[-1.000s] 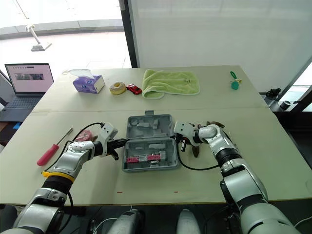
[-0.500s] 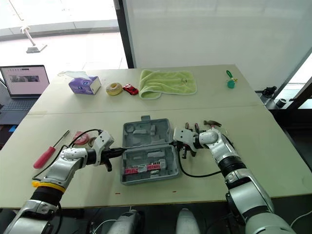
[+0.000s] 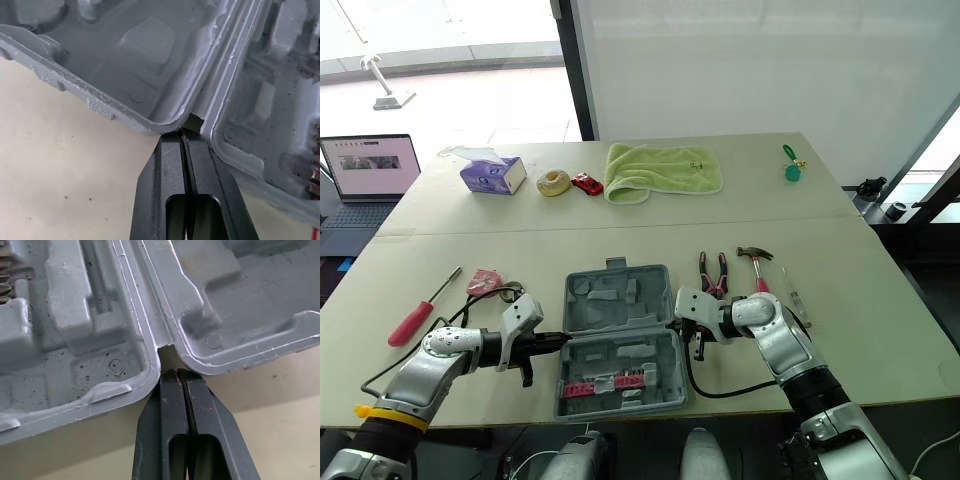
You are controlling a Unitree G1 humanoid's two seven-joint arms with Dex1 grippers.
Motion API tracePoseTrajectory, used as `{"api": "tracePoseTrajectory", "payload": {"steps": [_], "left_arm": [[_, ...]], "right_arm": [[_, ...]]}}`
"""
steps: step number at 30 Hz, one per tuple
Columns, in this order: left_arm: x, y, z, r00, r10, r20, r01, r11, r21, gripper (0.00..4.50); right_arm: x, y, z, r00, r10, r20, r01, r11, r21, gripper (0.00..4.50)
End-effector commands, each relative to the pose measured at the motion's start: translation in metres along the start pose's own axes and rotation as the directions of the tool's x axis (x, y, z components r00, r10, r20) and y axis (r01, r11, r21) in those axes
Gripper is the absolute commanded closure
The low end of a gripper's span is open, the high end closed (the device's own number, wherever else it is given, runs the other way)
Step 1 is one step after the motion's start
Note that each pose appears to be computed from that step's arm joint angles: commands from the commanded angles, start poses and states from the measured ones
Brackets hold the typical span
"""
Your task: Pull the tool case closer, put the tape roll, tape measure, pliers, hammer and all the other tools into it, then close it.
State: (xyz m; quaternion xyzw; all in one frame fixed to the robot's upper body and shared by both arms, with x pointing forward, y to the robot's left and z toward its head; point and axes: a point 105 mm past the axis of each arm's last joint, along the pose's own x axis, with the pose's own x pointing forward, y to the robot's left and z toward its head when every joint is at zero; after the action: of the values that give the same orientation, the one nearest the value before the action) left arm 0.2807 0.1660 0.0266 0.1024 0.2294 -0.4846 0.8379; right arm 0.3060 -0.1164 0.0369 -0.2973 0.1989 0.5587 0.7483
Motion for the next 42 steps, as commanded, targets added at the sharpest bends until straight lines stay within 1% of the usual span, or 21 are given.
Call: {"api": "tracePoseTrajectory", "payload": {"steps": [1,4,7,11,17,23,26,34,42], "left_arm": [[0.008,-0.011,0.003,0.999,-0.045,0.014,0.044,0.999,0.009,4.5],[0.008,-0.014,0.001,0.999,-0.049,0.01,0.049,0.999,0.003,4.5],[0.002,-0.021,-0.008,0.999,-0.042,-0.006,0.042,0.999,-0.012,4.5],[0.0,-0.029,-0.016,0.999,-0.039,-0.004,0.039,0.998,-0.045,4.5],[0.0,-0.038,-0.017,0.999,-0.045,0.0,0.045,0.997,-0.056,4.5],[-0.002,-0.043,-0.021,0.999,-0.041,-0.005,0.041,0.997,-0.067,4.5],[-0.002,-0.044,-0.022,0.999,-0.04,-0.006,0.039,0.997,-0.072,4.5],[-0.002,-0.035,-0.024,1.0,-0.005,-0.009,0.005,0.997,-0.074,4.5],[0.0,-0.033,-0.024,1.0,-0.001,-0.008,0.001,0.998,-0.069,4.5]], "right_arm": [[0.006,0.018,0.009,0.997,0.068,0.026,-0.068,0.998,0.002,4.45],[0.004,0.027,0.006,0.996,0.09,0.014,-0.09,0.996,0.023,4.45],[0.006,0.039,0.006,0.994,0.112,0.017,-0.113,0.992,0.057,4.45],[0.005,0.044,-0.002,0.995,0.102,-0.004,-0.101,0.991,0.088,4.45],[0.005,0.052,-0.01,0.992,0.119,-0.04,-0.115,0.989,0.096,4.45],[0.006,0.065,-0.014,0.99,0.136,-0.044,-0.13,0.984,0.123,4.45],[0.005,0.065,-0.016,0.99,0.132,-0.051,-0.124,0.984,0.13,4.45],[-0.001,0.065,-0.029,0.987,0.125,-0.098,-0.109,0.983,0.15,4.45],[-0.005,0.068,-0.036,0.987,0.114,-0.11,-0.092,0.978,0.19,4.45]]}}
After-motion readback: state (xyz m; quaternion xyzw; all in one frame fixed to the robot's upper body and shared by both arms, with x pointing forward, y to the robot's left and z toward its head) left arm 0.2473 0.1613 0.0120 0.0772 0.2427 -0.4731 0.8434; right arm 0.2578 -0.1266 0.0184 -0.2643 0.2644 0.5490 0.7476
